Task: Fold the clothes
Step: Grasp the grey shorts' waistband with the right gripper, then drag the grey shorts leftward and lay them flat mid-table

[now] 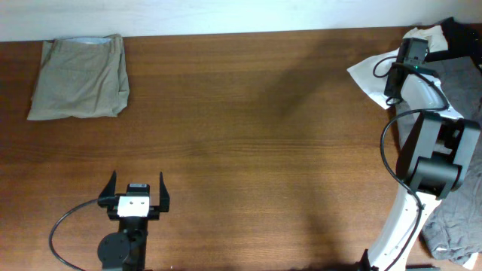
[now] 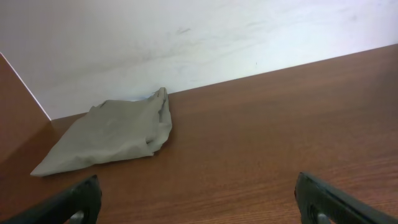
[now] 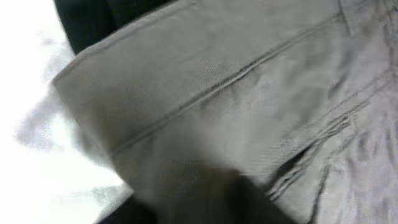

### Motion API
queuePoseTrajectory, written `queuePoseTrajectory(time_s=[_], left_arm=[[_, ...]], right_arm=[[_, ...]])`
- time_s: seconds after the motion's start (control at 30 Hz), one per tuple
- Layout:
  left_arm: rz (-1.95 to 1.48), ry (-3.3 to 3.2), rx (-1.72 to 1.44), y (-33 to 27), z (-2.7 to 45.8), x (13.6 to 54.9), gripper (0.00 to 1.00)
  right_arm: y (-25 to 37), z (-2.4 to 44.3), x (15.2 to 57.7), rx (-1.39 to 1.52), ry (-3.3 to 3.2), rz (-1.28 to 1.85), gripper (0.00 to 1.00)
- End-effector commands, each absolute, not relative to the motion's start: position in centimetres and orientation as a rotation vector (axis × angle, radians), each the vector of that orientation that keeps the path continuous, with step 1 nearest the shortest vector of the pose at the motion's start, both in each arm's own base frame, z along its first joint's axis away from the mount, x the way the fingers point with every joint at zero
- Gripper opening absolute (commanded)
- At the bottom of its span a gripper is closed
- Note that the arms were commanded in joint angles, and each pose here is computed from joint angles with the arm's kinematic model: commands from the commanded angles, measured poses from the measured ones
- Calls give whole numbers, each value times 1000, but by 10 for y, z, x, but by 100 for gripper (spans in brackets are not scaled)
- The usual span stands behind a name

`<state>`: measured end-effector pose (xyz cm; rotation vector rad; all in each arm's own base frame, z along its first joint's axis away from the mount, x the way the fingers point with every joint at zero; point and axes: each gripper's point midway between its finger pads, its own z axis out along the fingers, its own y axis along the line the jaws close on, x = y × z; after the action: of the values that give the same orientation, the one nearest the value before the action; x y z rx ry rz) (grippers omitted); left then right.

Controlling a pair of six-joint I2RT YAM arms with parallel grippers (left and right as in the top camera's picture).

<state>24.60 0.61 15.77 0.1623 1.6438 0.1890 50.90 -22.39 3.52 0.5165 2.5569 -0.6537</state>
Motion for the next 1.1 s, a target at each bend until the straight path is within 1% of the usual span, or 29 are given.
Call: queuePoseTrajectory(time_s=[0.0,0.07,0.17,0.3,0.37,0.57,0.63,0.73,0.8,0.83,0.9,0.93,0.97,1.03,1.07], left_arm=[[193,1645,181,5,156,246,99],[193,1645,181,5,156,246,99],[192,1645,181,5,156,246,99],[192,1645,181,5,156,246,99],[193,1645,181,5,156,246,99],[193,1645,181,5,156,246,99],[193,1645,181,5,156,246,99],[192,1645,181,5,156,246,99],[193,1645,181,5,156,246,99],[193,1645,181,5,156,246,99],[193,1645,181,5,156,246,99],[192,1645,181,5,156,246,99],[193,1645,181,5,156,246,99],[192,1645,181,5,156,246,99],[193,1645,181,5,156,246,99]], right_arm=[[-224,75,516,599,2451,-604,14],[-224,84,515,599,2443,-601,4],[-223,93,511,603,2441,-600,4],[-221,134,502,704,2360,-561,4],[-218,166,494,724,2317,-548,4],[-179,224,473,644,2315,-376,4],[-146,249,473,571,2292,-220,4],[-81,263,481,402,2306,64,4],[-30,257,481,325,2355,214,4],[12,252,481,242,2387,280,4],[58,249,480,176,2405,342,4],[94,248,478,110,2411,386,4],[132,245,473,31,2420,428,4],[184,238,463,-65,2432,488,4],[227,226,451,-133,2456,536,4]])
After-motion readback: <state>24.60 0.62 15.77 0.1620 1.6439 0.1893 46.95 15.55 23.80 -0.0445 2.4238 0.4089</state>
